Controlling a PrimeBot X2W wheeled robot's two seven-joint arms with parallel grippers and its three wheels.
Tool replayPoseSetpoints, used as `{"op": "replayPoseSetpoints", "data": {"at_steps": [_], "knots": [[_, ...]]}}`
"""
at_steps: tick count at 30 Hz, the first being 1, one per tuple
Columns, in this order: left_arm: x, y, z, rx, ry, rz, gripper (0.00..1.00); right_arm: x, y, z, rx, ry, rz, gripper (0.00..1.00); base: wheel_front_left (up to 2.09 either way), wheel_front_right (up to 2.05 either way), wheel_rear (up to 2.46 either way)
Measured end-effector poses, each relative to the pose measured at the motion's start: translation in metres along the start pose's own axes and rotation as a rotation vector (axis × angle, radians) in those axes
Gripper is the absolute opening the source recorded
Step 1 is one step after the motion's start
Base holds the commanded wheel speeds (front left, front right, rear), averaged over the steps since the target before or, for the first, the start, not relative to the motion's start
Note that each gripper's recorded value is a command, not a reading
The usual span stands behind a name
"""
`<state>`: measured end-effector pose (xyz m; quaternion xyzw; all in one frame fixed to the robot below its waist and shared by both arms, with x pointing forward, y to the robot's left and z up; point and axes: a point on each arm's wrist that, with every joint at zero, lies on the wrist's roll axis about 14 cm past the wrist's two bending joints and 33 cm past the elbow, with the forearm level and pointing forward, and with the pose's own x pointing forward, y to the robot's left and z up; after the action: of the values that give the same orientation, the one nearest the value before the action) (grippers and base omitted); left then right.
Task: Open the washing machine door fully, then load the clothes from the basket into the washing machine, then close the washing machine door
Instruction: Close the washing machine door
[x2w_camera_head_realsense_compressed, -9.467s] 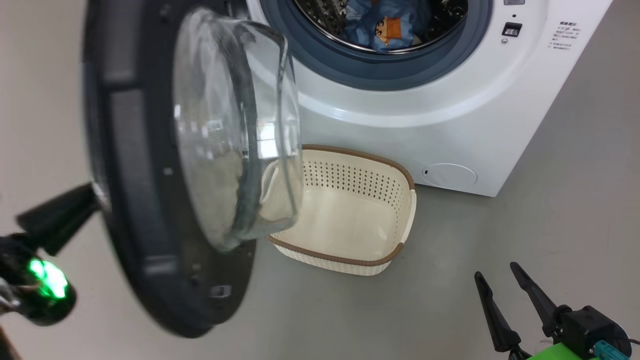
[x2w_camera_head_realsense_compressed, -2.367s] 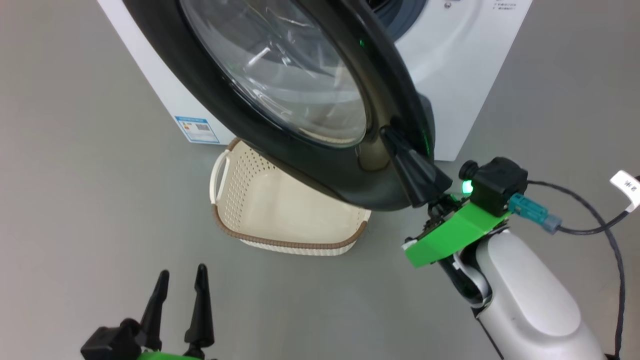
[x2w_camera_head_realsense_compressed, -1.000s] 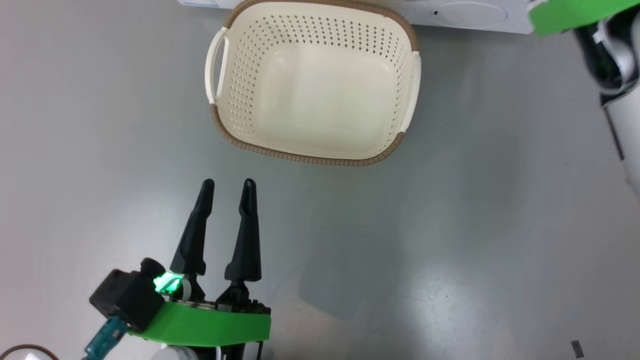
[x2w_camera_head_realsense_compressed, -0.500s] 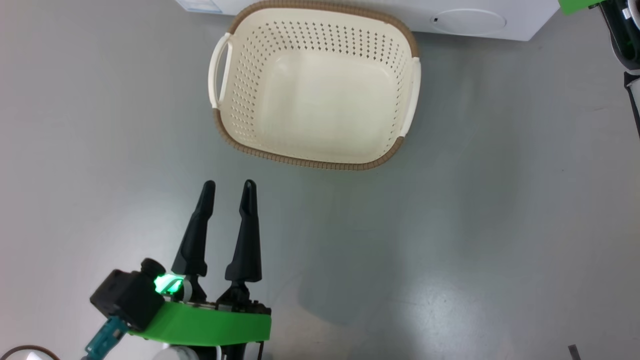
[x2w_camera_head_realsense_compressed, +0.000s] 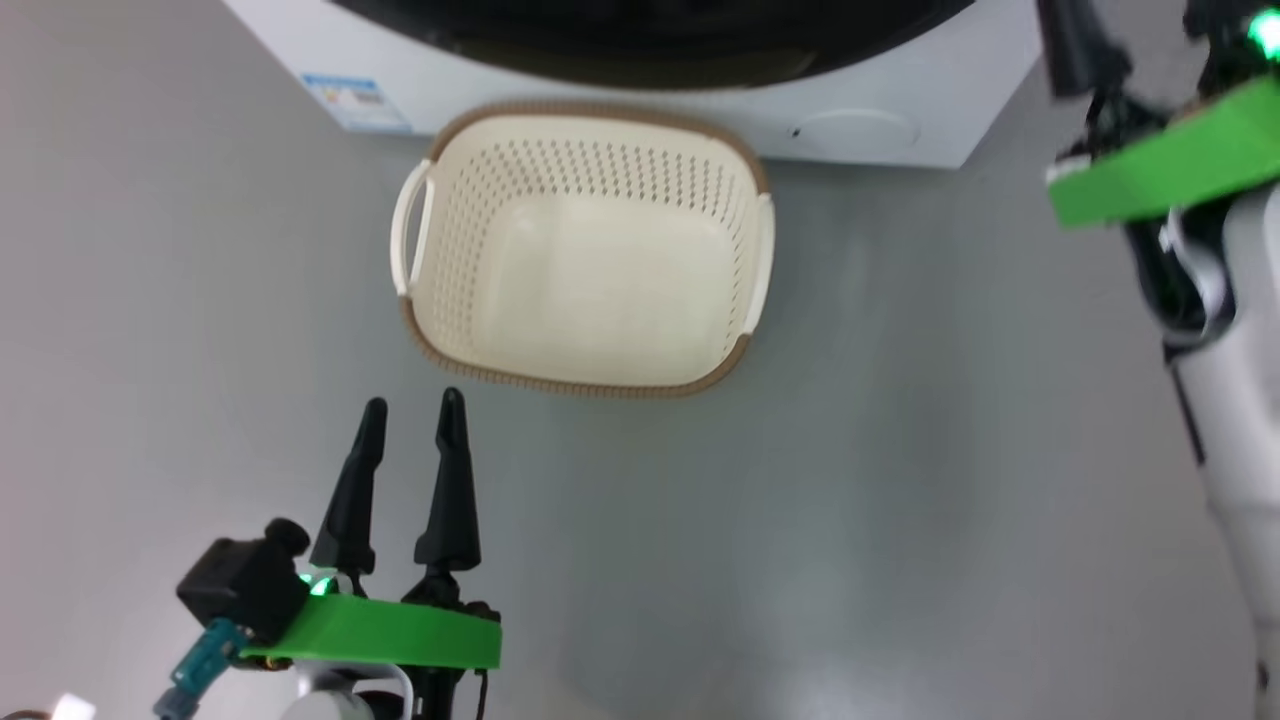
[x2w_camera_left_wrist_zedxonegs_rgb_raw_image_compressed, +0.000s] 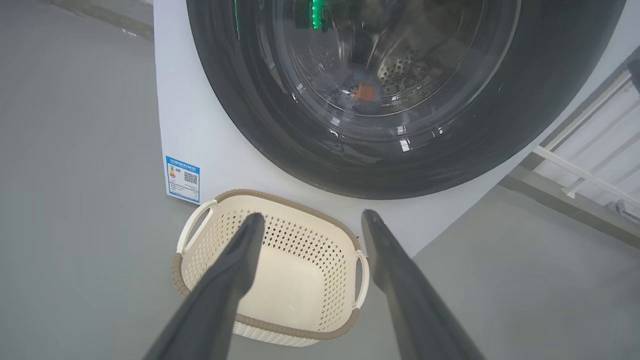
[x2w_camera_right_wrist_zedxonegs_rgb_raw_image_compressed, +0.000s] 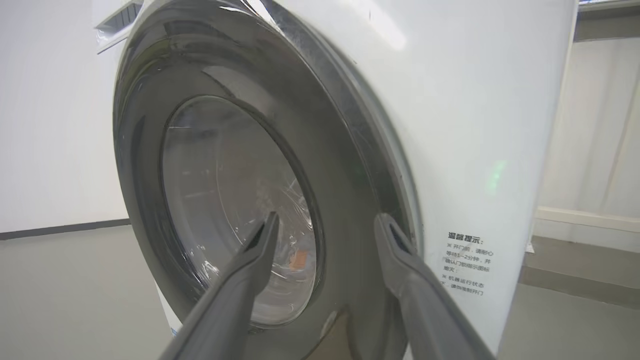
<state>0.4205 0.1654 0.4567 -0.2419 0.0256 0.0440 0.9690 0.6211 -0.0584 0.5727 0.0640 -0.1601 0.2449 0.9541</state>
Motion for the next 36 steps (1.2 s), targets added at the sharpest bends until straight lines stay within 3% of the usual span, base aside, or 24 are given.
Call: {"op": "replayPoseSetpoints", "data": {"at_steps": [10,23,36], "knots": [[-0.017,-0.011,0.014,0.056,-0.031,-0.057,1.00,-0.088,0.003,0.031,0.011,0.011,-0.112,1.00,0.00,0.00,0.00],[-0.051,-0.027,0.023,0.092,-0.051,-0.121,1.00,-0.207,0.007,0.068,-0.060,0.066,-0.237,1.00,0.00,0.00,0.00],[-0.067,-0.050,0.033,0.112,-0.088,-0.215,1.00,-0.289,0.009,0.089,-0.091,0.072,-0.403,1.00,0.00,0.00,0.00]]}}
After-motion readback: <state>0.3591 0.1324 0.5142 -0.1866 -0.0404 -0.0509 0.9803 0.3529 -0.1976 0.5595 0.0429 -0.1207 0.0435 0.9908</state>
